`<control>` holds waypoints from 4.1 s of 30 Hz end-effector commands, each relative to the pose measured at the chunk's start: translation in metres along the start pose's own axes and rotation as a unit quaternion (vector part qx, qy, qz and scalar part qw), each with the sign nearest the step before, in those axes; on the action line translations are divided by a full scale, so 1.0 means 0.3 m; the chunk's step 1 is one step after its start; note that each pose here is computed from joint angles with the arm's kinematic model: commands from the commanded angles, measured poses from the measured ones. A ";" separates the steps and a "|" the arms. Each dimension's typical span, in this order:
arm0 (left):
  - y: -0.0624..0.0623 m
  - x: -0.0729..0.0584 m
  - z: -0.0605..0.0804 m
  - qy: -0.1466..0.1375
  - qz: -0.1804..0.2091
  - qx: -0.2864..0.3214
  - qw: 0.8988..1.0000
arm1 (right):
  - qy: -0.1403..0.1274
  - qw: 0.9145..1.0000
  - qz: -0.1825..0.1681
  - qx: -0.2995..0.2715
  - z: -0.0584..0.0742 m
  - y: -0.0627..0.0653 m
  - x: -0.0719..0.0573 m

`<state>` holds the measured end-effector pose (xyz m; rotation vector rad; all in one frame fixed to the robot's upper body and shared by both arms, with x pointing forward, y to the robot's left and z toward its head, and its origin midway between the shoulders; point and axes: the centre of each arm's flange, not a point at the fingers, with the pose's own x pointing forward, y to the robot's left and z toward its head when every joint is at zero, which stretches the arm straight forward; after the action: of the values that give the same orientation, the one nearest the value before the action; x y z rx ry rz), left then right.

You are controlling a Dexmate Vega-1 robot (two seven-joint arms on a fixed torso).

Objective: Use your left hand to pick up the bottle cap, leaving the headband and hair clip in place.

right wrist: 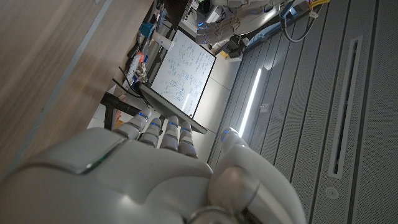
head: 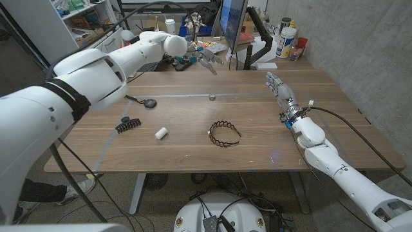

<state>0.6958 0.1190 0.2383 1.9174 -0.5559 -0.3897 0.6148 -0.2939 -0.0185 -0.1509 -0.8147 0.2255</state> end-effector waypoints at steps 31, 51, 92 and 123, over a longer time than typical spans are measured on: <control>-0.072 0.126 0.095 0.048 -0.023 0.017 0.998 | 0.006 1.000 -0.012 0.002 -0.034 -0.041 -0.017; -0.126 0.147 0.110 0.061 -0.048 -0.010 0.997 | 0.001 1.000 -0.014 -0.001 -0.029 -0.045 -0.021; -0.236 0.168 0.099 0.099 -0.071 0.024 0.992 | 0.002 1.000 -0.014 0.000 -0.039 -0.017 0.005; -0.301 0.198 0.121 0.121 -0.052 -0.004 0.991 | 0.001 1.000 -0.018 -0.007 -0.035 -0.012 0.009</control>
<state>0.7434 0.0928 0.1464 1.9799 -0.2884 -0.2406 0.6257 -0.2973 -0.0233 -0.1476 -0.8132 0.1908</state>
